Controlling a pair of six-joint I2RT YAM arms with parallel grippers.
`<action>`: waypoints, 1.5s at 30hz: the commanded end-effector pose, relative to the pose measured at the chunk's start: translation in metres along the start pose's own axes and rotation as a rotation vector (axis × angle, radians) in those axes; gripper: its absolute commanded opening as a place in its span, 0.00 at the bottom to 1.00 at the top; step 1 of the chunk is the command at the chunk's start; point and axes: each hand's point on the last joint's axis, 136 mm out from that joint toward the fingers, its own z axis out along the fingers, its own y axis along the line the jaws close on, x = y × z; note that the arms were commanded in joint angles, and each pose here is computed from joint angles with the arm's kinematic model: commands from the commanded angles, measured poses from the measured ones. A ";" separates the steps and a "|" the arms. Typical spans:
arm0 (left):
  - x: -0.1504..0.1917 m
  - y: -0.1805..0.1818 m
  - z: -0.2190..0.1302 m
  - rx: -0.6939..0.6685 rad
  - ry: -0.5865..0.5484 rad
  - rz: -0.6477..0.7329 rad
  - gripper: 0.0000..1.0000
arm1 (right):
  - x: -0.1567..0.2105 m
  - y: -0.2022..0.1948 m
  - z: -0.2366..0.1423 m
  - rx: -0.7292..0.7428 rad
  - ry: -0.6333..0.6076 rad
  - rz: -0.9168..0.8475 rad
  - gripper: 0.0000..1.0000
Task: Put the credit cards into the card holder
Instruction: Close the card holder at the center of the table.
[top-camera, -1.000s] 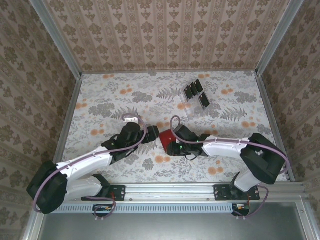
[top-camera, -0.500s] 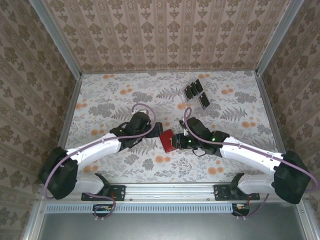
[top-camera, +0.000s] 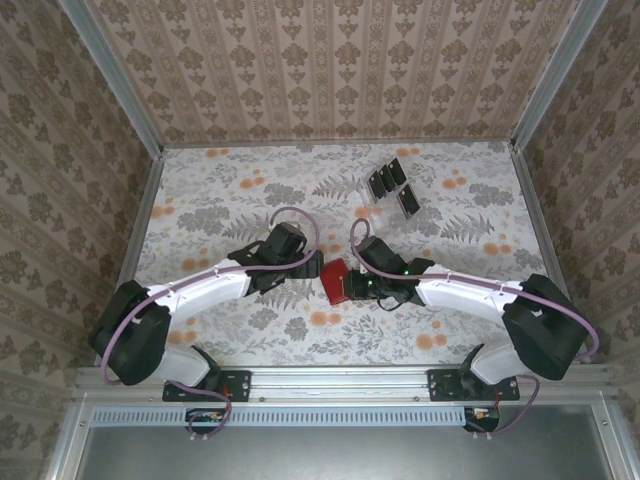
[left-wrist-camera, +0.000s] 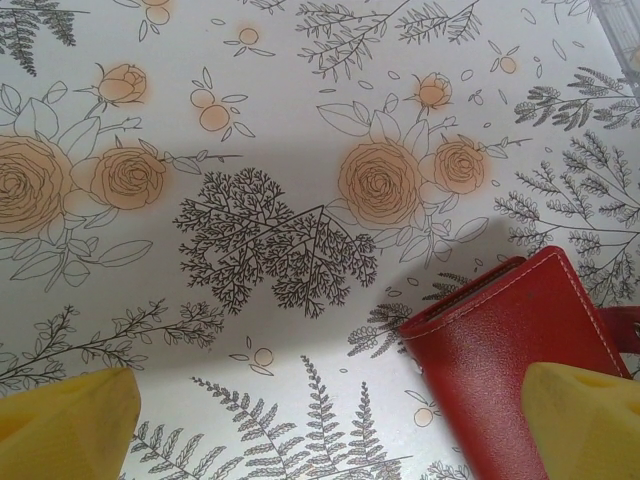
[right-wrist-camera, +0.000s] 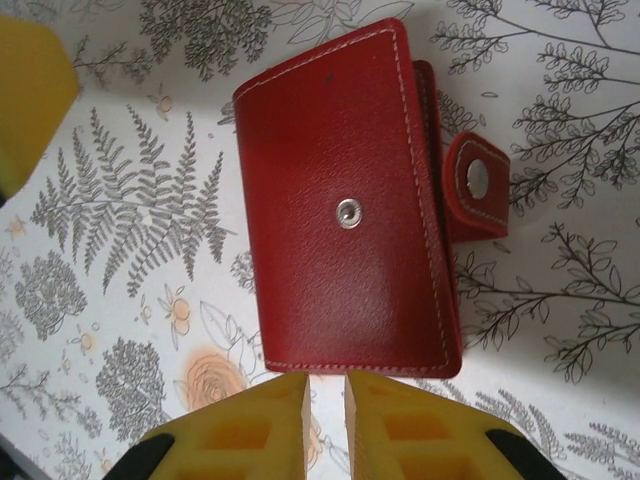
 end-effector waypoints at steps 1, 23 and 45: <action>-0.001 0.000 0.003 0.002 0.004 0.032 1.00 | -0.003 -0.001 0.008 -0.009 -0.006 -0.018 0.19; 0.012 -0.011 0.013 0.070 0.023 0.033 1.00 | 0.009 -0.002 0.045 -0.039 0.058 0.028 0.15; 0.021 -0.011 0.048 0.030 0.057 0.038 1.00 | 0.015 -0.006 0.049 -0.033 0.072 0.037 0.14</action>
